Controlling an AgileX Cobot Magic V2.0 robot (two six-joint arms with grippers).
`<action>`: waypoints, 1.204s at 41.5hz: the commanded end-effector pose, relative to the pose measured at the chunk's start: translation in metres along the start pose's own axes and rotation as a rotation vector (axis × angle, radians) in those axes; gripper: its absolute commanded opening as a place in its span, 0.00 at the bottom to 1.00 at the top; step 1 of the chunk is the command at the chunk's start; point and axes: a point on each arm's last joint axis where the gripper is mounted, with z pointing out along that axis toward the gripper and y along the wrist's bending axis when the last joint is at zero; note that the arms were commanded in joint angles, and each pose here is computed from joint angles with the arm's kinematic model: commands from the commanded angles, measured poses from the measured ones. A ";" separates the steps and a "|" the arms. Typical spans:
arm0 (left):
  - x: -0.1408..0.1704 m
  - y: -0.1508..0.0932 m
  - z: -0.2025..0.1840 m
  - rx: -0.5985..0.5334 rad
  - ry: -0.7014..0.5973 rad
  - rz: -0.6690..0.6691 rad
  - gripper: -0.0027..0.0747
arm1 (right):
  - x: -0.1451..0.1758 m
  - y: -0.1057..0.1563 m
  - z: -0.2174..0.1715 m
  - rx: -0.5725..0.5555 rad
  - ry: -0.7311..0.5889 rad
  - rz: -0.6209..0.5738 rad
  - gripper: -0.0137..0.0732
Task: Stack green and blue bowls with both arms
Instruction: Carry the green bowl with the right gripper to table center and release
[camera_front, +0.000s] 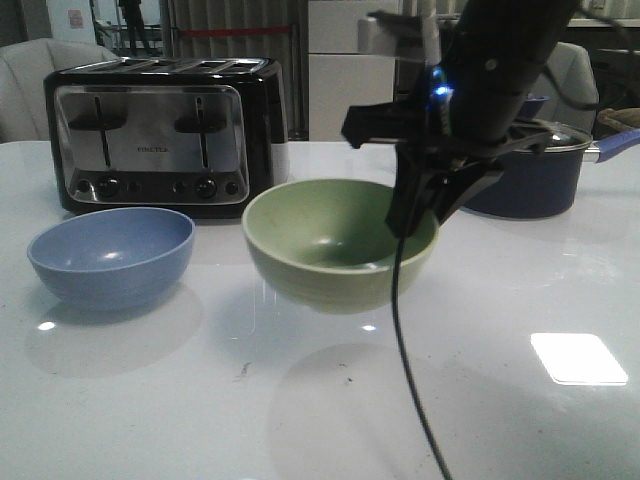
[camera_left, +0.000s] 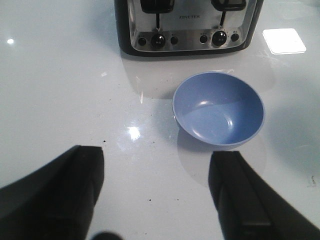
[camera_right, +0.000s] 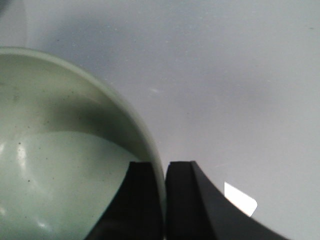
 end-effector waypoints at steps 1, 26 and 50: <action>-0.016 -0.001 -0.006 0.003 -0.100 -0.010 0.69 | -0.014 0.010 -0.010 -0.029 -0.118 -0.009 0.22; -0.016 -0.001 -0.006 0.003 -0.100 -0.010 0.69 | -0.013 0.007 0.027 -0.031 -0.079 0.022 0.52; -0.016 -0.001 -0.006 0.003 -0.100 -0.010 0.69 | -0.021 0.015 -0.044 -0.020 -0.257 -0.047 0.82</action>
